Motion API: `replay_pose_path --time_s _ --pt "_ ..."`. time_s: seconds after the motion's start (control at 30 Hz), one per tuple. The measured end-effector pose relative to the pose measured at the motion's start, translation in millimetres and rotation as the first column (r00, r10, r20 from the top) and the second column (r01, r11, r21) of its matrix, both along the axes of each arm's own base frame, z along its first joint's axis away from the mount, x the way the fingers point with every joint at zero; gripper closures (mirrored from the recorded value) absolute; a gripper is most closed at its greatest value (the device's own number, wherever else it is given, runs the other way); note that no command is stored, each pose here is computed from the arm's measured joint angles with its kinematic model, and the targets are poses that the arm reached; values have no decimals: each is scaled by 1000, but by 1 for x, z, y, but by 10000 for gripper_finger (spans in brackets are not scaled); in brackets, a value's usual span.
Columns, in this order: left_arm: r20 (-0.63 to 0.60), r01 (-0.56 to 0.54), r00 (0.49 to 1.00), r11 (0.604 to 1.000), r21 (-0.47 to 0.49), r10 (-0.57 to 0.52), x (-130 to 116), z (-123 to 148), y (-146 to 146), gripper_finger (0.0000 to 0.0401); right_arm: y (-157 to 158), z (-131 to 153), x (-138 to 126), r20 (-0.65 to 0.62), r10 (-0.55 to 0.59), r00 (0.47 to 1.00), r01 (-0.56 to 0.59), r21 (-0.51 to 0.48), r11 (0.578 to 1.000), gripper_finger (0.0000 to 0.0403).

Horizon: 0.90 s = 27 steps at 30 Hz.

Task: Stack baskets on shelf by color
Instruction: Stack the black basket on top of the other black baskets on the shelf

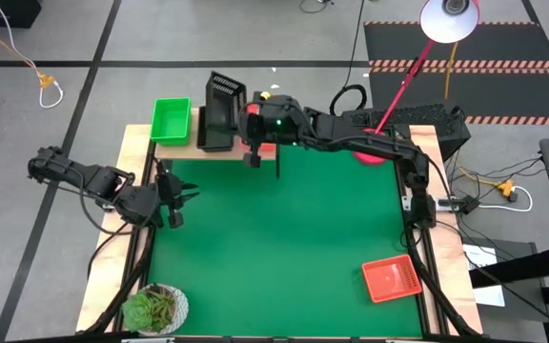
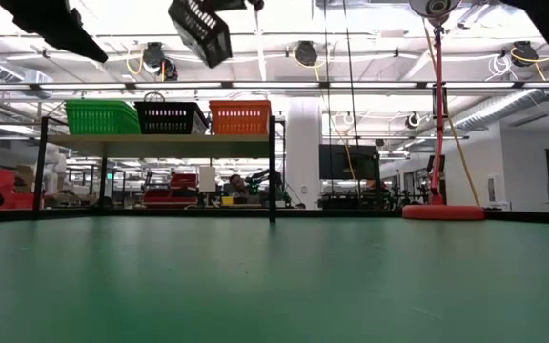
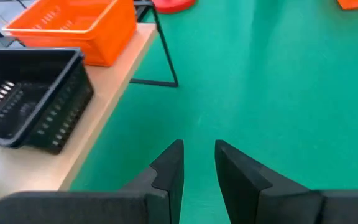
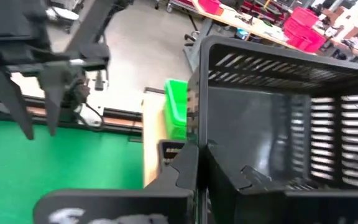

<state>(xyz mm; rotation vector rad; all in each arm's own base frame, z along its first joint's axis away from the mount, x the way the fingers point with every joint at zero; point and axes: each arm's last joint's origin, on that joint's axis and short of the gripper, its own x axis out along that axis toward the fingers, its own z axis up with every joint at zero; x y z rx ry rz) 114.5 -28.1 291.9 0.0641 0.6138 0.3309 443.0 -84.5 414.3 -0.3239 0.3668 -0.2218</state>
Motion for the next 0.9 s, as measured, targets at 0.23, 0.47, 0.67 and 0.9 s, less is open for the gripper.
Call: replay_pose_path --time_s 0.23,0.47,0.67,0.9 --pt "25 -42 999 999 30 41 -4 -3 3 308 -24 -25 16 -10 12 1000 -12 15 1000 392" --pt "24 -64 998 997 54 63 -4 -5 4 308 -33 -63 41 -53 28 998 -28 9 1000 392" --pt "30 -79 997 995 59 77 -4 -5 4 308 -38 -84 52 -84 25 996 -25 3 1000 392" --pt "38 -93 995 995 45 91 -4 -5 4 308 -44 -94 54 -111 14 994 -13 9 1000 391"
